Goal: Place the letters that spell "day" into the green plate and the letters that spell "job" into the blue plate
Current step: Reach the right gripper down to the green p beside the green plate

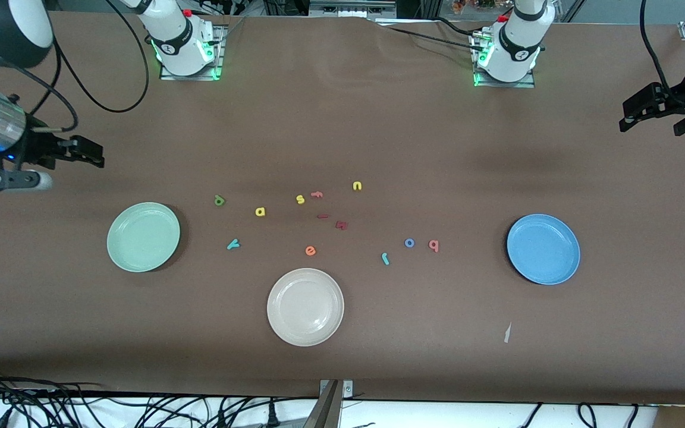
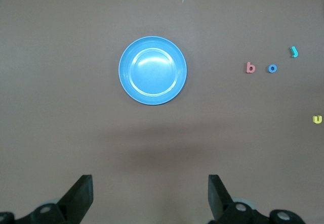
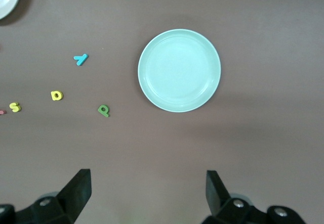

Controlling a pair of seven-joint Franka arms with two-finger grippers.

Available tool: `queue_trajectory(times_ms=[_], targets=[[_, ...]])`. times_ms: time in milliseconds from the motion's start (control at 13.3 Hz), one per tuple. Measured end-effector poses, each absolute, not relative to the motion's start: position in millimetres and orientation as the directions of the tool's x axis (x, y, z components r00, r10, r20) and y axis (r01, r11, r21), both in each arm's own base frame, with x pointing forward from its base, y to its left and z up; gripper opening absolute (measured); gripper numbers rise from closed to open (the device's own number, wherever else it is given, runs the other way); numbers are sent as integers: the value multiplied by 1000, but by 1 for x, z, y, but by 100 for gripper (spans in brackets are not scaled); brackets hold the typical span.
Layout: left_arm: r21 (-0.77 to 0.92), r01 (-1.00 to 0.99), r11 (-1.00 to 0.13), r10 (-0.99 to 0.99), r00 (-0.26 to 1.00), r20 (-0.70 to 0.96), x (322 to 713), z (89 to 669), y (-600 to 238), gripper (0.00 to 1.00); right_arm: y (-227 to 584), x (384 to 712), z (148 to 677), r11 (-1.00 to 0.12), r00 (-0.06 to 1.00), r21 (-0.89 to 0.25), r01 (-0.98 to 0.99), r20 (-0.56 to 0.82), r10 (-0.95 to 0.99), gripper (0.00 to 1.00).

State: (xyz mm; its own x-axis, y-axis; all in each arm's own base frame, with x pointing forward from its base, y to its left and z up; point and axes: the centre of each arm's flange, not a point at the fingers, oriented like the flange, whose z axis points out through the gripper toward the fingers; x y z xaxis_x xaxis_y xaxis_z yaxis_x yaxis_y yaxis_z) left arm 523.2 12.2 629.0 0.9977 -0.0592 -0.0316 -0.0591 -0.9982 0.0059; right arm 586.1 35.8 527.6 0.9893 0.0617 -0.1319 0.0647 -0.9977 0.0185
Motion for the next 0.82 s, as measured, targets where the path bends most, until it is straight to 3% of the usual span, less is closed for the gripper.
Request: queue_trajectory(times_ms=[824], targets=[[5,-60,-998,-60,998,-23,528,634,12,100,80,598,469,-992,968,-7,126,-220,125,100]])
